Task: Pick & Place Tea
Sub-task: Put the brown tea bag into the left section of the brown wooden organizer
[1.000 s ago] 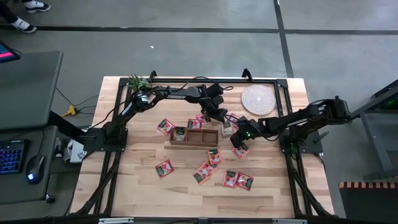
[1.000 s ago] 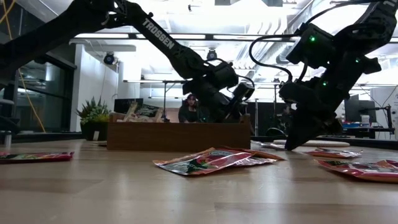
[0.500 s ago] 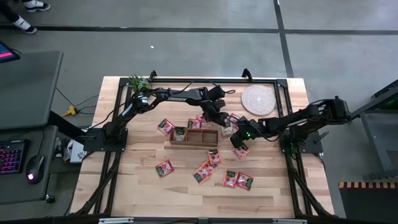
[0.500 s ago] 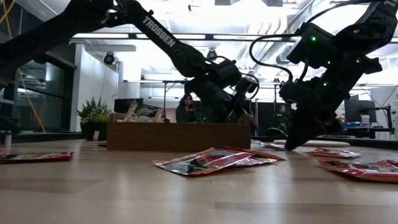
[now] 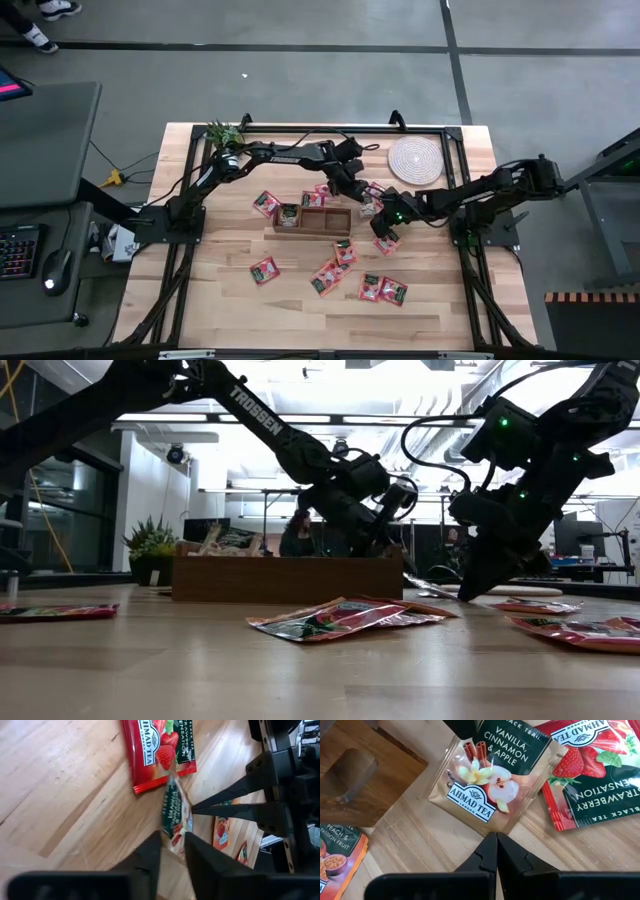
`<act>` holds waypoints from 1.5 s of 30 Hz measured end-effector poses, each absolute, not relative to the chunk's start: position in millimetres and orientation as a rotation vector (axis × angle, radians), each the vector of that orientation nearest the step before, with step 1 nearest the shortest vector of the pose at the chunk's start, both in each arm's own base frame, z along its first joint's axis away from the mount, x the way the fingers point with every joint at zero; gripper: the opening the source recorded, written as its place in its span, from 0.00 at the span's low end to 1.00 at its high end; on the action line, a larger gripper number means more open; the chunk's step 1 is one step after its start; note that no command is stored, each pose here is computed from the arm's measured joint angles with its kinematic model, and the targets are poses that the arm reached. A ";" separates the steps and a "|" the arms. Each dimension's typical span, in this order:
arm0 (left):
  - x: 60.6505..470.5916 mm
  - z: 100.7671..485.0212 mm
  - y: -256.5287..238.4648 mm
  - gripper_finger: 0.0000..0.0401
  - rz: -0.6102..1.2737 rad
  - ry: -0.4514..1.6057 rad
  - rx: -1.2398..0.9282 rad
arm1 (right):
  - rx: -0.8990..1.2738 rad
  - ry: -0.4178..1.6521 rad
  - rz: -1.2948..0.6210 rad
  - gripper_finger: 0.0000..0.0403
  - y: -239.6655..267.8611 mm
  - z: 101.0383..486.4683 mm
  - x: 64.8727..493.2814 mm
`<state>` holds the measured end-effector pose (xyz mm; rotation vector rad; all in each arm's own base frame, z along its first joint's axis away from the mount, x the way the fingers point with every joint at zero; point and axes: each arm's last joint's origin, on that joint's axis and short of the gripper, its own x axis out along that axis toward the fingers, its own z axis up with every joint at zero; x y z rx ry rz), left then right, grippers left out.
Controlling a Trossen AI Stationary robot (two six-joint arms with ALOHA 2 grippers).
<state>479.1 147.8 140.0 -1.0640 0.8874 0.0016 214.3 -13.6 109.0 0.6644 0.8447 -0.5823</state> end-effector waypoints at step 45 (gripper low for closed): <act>480.5 155.5 149.2 0.00 -0.062 0.826 -0.885 | 0.618 0.110 -0.503 0.00 -16.0 243.6 124.7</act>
